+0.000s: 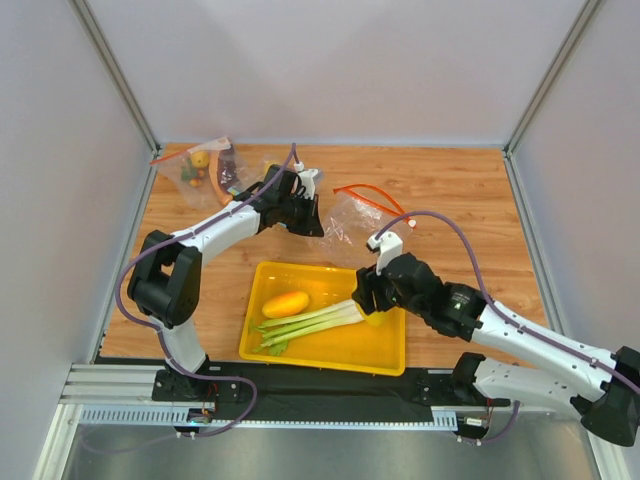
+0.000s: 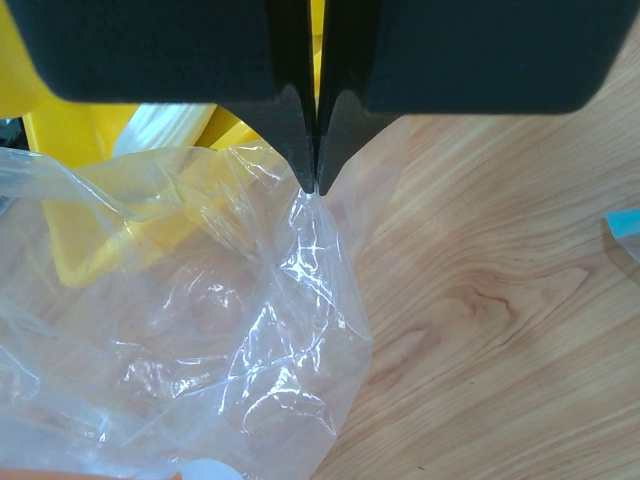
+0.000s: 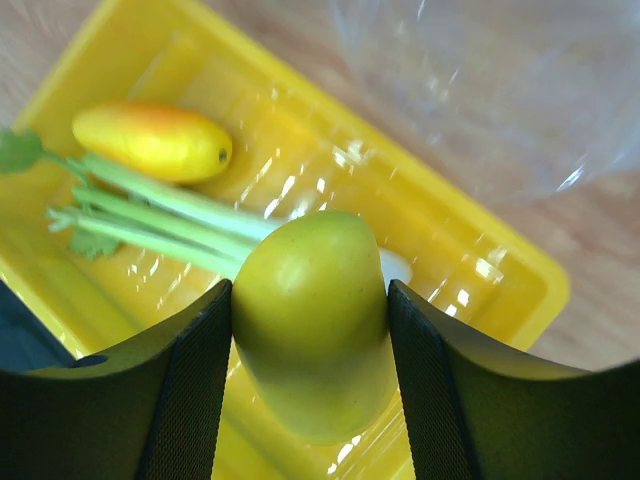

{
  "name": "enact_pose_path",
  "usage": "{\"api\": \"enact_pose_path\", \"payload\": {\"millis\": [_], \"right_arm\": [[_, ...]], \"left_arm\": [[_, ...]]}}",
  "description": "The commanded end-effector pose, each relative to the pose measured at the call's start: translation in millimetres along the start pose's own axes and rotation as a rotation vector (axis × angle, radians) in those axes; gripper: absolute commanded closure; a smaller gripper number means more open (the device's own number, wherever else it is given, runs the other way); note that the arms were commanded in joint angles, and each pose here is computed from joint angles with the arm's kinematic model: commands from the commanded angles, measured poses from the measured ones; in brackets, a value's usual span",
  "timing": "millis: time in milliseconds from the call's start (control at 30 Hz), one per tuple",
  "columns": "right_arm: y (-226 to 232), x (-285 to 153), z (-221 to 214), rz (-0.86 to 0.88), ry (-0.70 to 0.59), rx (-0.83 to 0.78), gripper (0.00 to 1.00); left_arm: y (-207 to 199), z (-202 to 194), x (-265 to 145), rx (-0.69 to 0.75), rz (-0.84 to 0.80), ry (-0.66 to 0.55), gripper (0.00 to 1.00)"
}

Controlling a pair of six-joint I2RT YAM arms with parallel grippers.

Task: Open the zip-top bag and remove the fake food

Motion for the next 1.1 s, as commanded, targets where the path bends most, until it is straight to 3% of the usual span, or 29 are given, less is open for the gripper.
{"api": "enact_pose_path", "payload": {"millis": [0,400,533,567,633,667,700,733,1067], "right_arm": [[16.4,1.7,-26.5,0.029,0.064,0.074,0.72],[22.0,5.1,-91.9,0.016,0.258,0.067,0.68],[20.5,6.3,-97.4,0.008,0.281,0.060,0.52],[20.7,6.1,-95.1,0.007,0.277,0.055,0.39],[20.1,6.5,-93.6,-0.001,0.278,0.050,0.27],[19.5,6.9,-90.0,-0.009,0.271,0.042,0.09],[19.4,6.9,-87.4,-0.011,0.264,0.038,0.09],[18.5,6.2,-85.6,-0.019,0.264,0.033,0.01],[-0.7,-14.7,-18.3,-0.133,0.079,-0.042,0.00]], "left_arm": [[-5.8,14.3,-4.1,0.039,-0.010,-0.036,1.00],[-5.3,13.4,-3.8,0.037,-0.009,-0.032,1.00],[-4.8,13.3,-3.3,0.037,-0.007,-0.031,1.00],[-5.2,13.5,-3.7,0.037,-0.007,-0.032,1.00],[-4.3,12.5,-3.2,0.035,-0.004,-0.029,1.00],[-4.1,12.5,-2.9,0.035,-0.004,-0.028,1.00],[-4.1,12.5,-2.9,0.035,-0.004,-0.028,1.00],[-4.9,12.5,-2.9,0.036,-0.005,-0.027,1.00],[-2.0,13.0,-2.0,0.028,0.021,-0.016,0.98]]}}
Point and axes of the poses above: each gripper's point midway between its finger pads, its own x axis out along the fingers, its own y axis along the line the jaws close on, z = x × y, the point moved 5 cm from there along -x, back along the fingers, and after that the axes turned 8 degrees about -x, right-handed, at the moved point
